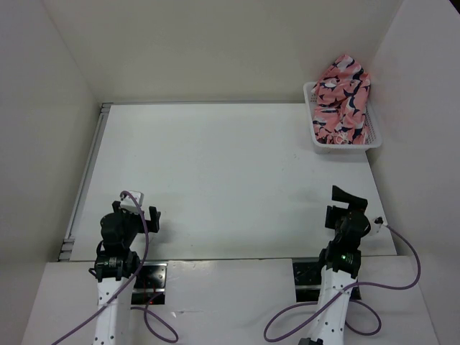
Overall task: Fold and stack the shorts
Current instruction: Grab the shorts from the pile
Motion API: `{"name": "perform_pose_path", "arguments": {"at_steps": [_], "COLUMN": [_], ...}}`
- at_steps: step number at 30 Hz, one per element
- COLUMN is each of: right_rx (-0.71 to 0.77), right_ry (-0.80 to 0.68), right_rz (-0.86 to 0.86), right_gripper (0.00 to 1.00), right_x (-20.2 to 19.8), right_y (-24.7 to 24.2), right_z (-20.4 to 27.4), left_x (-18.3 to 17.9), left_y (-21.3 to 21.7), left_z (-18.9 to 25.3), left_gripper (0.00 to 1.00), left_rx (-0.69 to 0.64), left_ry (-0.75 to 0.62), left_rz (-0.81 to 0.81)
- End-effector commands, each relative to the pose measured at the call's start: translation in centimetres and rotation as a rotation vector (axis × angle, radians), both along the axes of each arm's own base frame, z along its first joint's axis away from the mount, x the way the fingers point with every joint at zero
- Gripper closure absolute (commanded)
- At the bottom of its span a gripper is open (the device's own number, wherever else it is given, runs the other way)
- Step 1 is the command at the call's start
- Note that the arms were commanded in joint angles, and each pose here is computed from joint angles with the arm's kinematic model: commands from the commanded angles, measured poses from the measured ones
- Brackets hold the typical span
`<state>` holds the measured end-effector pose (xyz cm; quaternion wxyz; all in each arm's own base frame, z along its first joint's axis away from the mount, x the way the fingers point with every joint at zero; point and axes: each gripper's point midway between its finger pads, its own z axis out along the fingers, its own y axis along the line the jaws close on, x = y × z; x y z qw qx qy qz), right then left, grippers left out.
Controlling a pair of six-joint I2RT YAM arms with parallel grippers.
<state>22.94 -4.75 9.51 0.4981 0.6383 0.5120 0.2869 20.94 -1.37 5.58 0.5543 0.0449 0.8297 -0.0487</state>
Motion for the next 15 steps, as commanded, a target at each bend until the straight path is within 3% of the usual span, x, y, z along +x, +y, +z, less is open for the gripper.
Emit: {"name": "perform_pose_path", "arguments": {"at_steps": [1,4,6,9,10,12,15], "right_rx": [0.130,0.152,0.065,-0.053,-0.081,-0.156,-0.270], "right_ry": [0.012,-0.099,-0.221,-0.363,-0.372,-0.375,-0.384], "right_rz": [0.056,0.200,0.228,0.215,0.189,0.166,0.179], "right_gripper": [0.00,0.00,0.00,0.00,0.00,0.00,0.00], "right_x": [-0.2,0.9,1.4,1.1,1.0,0.8,1.0], "right_y": [1.9,4.1,4.1,3.8,3.3,3.0,3.0], "right_z": [-0.9,0.9,4.8,10.9,11.5,12.5,13.4], "left_x": [-1.0,-1.0,-0.7,0.8,1.8,2.2,1.7], "left_y": [0.0,-0.2,-0.1,0.6,0.9,1.1,-0.1], "left_z": [-1.3,-1.3,-0.8,2.9,6.1,9.7,11.6], "left_gripper": [0.00,0.00,0.00,0.00,0.00,0.00,0.00], "left_rx": [0.003,-0.001,0.003,0.031,0.048,0.063,0.052], "left_ry": [0.024,0.024,0.000,-0.140,-0.267,-0.379,-0.410], "left_rz": [0.004,-0.004,-0.004,0.025,0.036,0.048,-0.021]}}
